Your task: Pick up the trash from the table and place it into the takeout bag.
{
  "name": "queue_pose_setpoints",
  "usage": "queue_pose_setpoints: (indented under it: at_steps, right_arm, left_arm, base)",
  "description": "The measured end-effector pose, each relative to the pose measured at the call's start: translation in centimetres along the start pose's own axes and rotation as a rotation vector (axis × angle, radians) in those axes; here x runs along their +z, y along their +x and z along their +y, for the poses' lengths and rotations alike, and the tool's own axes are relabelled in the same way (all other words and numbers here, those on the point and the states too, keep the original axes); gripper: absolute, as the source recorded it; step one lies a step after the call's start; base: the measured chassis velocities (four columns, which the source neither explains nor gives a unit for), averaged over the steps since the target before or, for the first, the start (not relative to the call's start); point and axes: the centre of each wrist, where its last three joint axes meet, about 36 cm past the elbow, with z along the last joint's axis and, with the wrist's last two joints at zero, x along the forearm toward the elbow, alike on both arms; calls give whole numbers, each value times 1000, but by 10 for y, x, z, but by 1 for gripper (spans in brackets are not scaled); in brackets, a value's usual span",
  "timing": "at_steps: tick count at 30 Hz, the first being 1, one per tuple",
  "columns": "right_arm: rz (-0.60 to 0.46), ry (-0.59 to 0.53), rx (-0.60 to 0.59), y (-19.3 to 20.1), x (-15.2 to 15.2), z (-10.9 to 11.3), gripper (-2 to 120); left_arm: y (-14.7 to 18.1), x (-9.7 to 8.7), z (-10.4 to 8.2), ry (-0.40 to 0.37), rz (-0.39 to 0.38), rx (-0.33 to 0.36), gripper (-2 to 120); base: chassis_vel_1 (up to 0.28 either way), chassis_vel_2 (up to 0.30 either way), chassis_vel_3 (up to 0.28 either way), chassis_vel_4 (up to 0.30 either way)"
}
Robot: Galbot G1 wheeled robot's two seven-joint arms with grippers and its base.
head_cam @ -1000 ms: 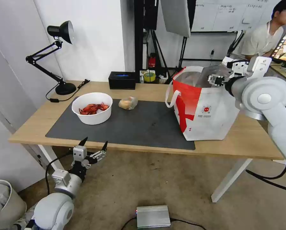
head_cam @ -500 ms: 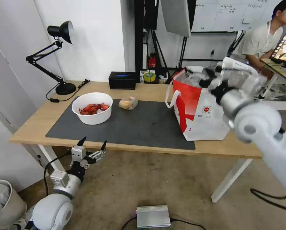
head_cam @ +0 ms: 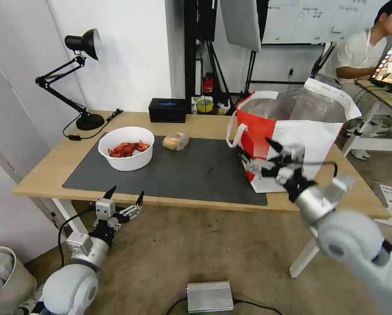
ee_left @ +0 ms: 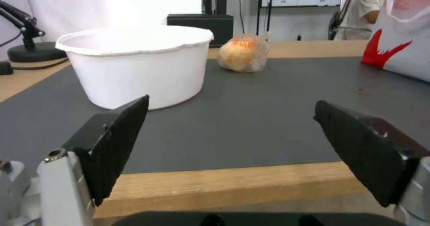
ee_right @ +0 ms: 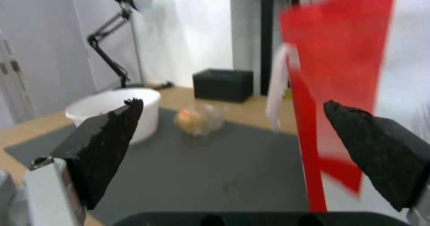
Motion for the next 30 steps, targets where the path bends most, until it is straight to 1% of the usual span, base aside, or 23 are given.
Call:
queue_pose_setpoints:
  at_steps: [2,3,6,7,9,12,15,16,19,20,24,30]
  right_arm:
    - [19,-3,24,12,21,5,100]
    - [19,-3,24,12,21,5,100]
    - [43,-9,44,25,43,10,100]
    - [43,-9,44,25,43,10,100]
    - [60,-13,57,33,55,14,100]
    - [73,-17,68,38,62,17,100]
    - [94,-26,92,44,78,24,100]
    - [94,-26,92,44,78,24,100]
    - [105,-40,112,48,98,30,100]
    - [105,-40,112,48,98,30,100]
    - [113,-60,138,51,119,37,100]
    - [119,-70,138,52,127,46,100]
  left_arm:
    - [0,1,0,0,2,1,100]
    - [0,1,0,0,2,1,100]
    - [0,1,1,1,5,1,100]
    - [0,1,1,1,5,1,100]
    - [2,2,2,8,13,2,100]
    - [3,2,2,11,17,1,100]
    - [3,4,2,14,23,1,100]
    - [3,4,2,14,23,1,100]
    - [4,7,2,14,35,1,100]
    - [4,7,2,14,35,1,100]
    - [5,9,2,3,66,2,100]
    - [7,10,3,2,73,11,100]
  base:
    - [0,0,0,0]
    - [0,0,0,0]
    - [0,0,0,0]
    - [0,0,0,0]
    - [0,0,0,0]
    - [0,0,0,0]
    - [0,0,0,0]
    - [0,0,0,0]
    - [0,0,0,0]
    - [0,0,0,0]
    - [0,0,0,0]
    - [0,0,0,0]
